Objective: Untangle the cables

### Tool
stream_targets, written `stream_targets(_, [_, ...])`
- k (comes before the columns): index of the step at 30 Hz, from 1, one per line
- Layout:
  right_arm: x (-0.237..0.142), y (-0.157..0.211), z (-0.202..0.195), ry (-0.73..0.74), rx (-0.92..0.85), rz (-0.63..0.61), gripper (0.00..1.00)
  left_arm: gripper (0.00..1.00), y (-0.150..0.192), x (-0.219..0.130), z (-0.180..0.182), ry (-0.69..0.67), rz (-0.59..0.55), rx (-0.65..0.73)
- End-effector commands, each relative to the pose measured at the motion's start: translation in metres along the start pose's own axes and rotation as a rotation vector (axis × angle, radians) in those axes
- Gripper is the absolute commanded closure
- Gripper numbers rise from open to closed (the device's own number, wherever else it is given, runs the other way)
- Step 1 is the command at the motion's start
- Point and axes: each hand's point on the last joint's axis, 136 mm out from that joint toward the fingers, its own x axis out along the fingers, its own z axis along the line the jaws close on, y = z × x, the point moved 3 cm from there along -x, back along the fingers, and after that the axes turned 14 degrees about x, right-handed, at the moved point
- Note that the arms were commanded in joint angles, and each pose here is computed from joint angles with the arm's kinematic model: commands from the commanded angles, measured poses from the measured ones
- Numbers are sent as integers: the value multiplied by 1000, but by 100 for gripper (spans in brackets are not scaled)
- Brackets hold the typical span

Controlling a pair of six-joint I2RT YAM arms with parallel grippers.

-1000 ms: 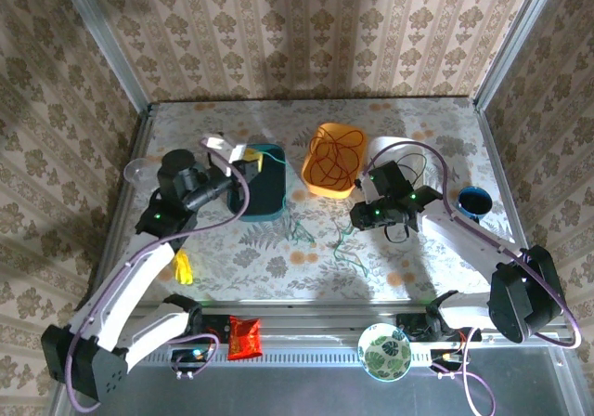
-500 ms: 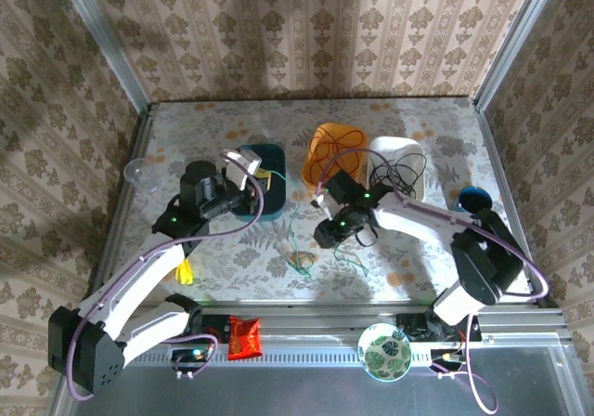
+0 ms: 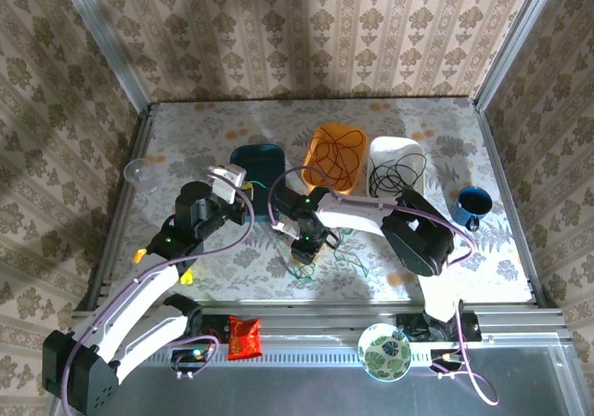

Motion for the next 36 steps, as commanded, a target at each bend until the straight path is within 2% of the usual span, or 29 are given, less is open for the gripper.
stream_targets(1, [9,25,-6,48,-59,100,47,100,-7,-5,7,-49,-16,-5])
stream_targets(4, [-9,27,-2,10,-65,40,46,100,-5,-4,10,-66,-9,-2])
stream_targets(7, [-20,35,3,0,-81,29,46,100,-3,-3,14,-102,-4,-13])
stream_targets(14, [-14,39,5,58,-103,61,46,100,-1,-3,19,-193,-39,-84])
stream_targets(17, [-17,32,6,60,-102,20,46,100,2,0,12,-196,-33,-92])
stream_targets(24, [-30,11,10,-6,-53,-110,46,100,9,5,4,-214,-86,-230])
stream_targets(32, [-35,9,2,-18,-4,-143,45,100,6,5,7,-292,-96,-225])
stream_targets(36, [-31,16,6,-48,-8,-95,46,100,2,3,17,-364,-112,-234])
